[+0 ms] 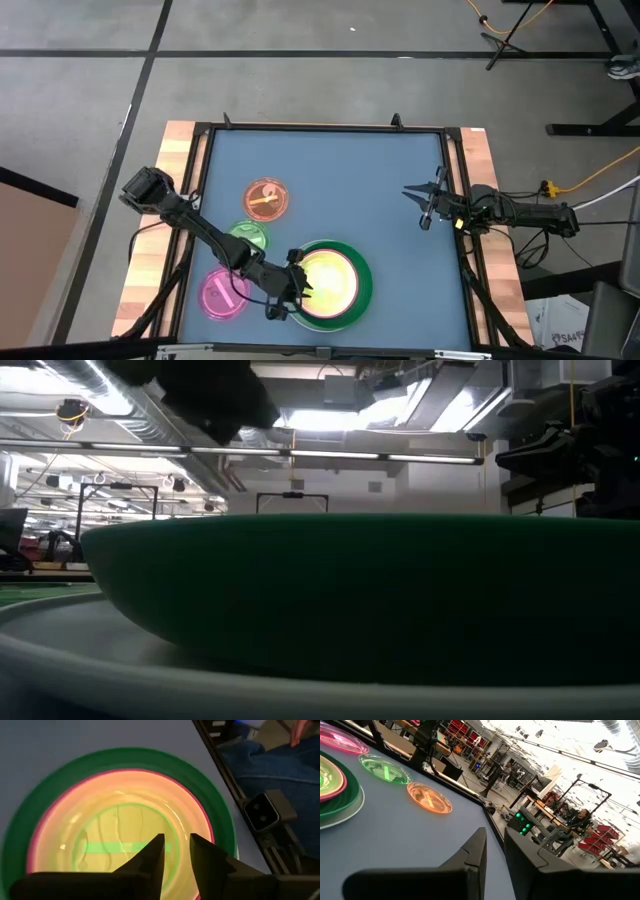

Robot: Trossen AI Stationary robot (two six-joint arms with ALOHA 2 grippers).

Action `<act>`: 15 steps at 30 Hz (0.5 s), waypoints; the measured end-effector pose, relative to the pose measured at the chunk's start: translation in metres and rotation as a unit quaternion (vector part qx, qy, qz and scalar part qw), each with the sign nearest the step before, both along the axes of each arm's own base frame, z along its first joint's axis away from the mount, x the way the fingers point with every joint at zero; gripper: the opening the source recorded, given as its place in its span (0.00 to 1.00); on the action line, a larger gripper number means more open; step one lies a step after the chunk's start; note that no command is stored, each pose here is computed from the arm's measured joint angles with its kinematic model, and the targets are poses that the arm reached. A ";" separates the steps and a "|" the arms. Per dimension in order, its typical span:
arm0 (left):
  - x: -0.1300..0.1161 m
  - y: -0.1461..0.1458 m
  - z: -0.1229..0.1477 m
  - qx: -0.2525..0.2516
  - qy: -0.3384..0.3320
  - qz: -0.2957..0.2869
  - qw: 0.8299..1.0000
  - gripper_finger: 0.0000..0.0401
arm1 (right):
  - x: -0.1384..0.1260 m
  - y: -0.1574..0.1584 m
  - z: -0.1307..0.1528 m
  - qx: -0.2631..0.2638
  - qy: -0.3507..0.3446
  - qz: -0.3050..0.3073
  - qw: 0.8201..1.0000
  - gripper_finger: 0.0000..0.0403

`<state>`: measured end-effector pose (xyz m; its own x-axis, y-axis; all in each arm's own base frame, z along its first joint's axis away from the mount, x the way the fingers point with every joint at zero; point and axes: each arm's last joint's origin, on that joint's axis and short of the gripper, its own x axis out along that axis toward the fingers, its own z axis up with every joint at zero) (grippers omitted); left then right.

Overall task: Stack plastic plates
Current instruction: Stack the orange plate on the green plate

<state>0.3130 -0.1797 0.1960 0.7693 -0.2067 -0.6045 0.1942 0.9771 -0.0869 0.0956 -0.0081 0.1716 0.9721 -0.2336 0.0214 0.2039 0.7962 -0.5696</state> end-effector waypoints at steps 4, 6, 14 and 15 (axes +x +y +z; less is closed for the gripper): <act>-0.003 0.013 0.015 -0.003 0.000 0.016 1.000 0.21 | 0.000 0.000 0.000 0.000 0.000 0.000 1.000 0.15; -0.004 0.020 0.021 -0.001 0.003 0.024 1.000 0.21 | 0.000 0.000 0.000 0.000 0.000 0.000 1.000 0.15; -0.019 0.054 0.049 0.007 0.020 0.061 0.998 0.21 | 0.000 0.000 0.000 0.000 0.000 0.000 1.000 0.15; -0.021 0.059 0.053 0.009 0.023 0.067 0.997 0.21 | 0.000 0.000 0.000 0.000 0.000 0.000 1.000 0.15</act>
